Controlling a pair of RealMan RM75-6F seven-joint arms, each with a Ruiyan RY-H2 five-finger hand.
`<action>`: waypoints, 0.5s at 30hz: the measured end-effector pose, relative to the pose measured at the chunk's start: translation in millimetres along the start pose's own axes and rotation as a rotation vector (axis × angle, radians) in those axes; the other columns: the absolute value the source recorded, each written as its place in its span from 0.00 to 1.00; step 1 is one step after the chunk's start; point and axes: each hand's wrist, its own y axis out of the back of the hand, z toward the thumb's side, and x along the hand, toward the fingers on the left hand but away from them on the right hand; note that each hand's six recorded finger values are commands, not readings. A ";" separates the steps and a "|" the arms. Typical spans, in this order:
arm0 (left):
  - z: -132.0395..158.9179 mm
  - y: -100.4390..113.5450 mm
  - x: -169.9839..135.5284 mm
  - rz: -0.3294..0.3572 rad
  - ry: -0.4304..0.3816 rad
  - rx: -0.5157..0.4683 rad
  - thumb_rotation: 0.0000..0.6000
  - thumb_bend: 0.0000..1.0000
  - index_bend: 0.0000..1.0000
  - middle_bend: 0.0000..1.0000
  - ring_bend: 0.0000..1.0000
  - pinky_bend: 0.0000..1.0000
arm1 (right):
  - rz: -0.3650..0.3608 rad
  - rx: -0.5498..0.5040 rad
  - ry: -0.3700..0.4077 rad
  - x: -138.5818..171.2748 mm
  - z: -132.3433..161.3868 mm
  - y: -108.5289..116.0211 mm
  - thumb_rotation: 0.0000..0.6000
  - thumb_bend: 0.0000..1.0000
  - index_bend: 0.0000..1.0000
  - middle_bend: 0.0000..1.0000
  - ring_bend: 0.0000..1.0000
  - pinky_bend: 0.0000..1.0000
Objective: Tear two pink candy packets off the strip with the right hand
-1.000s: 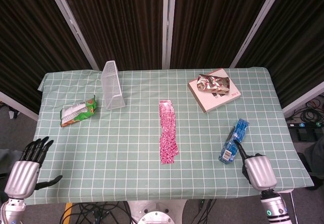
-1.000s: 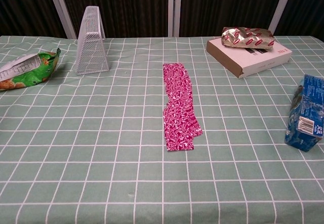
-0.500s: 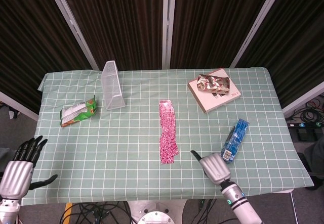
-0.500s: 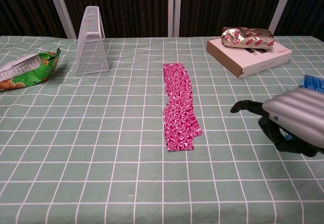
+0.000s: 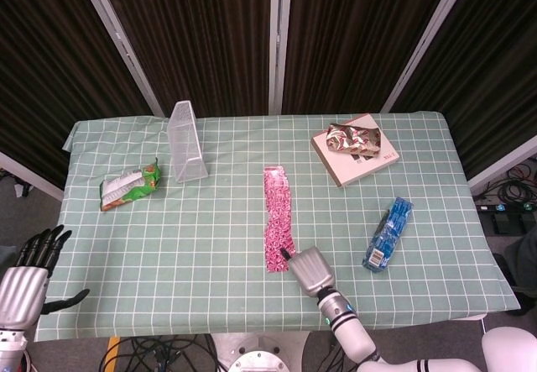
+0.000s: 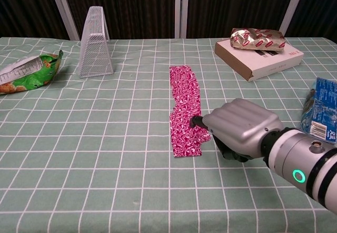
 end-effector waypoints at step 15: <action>-3.0 0.6 1.0 0.002 0.004 -0.002 0.84 0.01 0.05 0.01 0.00 0.09 | 0.063 0.003 -0.027 -13.6 7.5 -0.5 1.00 1.00 0.17 0.88 0.81 0.70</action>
